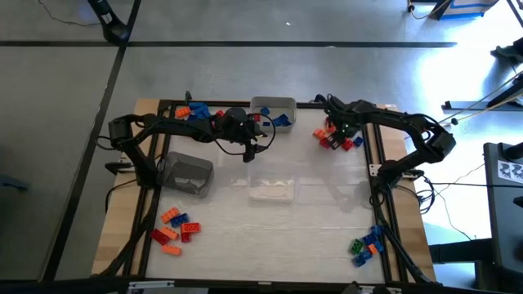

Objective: Sort blocks by size
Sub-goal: Put the small orange game piece into the gray bin

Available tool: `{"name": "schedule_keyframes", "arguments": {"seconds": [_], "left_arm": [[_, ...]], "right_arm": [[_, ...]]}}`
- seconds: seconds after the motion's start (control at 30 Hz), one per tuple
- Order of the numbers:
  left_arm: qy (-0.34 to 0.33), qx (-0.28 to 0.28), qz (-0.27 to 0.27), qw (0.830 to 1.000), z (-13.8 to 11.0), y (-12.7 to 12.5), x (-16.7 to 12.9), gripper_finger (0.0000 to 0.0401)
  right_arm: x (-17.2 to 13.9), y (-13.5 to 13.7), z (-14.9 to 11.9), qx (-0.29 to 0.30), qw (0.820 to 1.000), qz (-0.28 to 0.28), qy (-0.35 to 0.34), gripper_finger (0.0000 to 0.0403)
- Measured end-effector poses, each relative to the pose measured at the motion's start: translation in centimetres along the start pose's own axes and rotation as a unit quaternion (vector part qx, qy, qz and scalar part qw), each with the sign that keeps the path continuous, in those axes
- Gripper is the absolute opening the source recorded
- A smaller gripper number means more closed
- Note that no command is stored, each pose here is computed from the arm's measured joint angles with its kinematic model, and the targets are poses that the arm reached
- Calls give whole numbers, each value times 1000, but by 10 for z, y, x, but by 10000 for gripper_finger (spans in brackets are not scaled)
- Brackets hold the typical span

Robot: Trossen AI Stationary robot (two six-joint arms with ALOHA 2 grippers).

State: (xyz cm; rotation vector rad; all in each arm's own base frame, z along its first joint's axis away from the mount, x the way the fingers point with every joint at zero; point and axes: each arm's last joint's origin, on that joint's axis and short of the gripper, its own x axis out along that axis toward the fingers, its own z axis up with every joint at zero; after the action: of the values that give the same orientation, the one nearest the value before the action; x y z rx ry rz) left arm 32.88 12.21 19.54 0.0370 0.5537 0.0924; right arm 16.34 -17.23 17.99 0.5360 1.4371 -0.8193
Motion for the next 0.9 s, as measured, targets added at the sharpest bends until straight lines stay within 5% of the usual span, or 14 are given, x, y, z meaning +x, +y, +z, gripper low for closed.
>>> {"name": "schedule_keyframes", "arguments": {"seconds": [0.9], "left_arm": [[-1, 0, 0, 1000, 0, 0, 0, 223]], "right_arm": [[17, -3, -1, 0, 1000, -8, 0, 195]]}}
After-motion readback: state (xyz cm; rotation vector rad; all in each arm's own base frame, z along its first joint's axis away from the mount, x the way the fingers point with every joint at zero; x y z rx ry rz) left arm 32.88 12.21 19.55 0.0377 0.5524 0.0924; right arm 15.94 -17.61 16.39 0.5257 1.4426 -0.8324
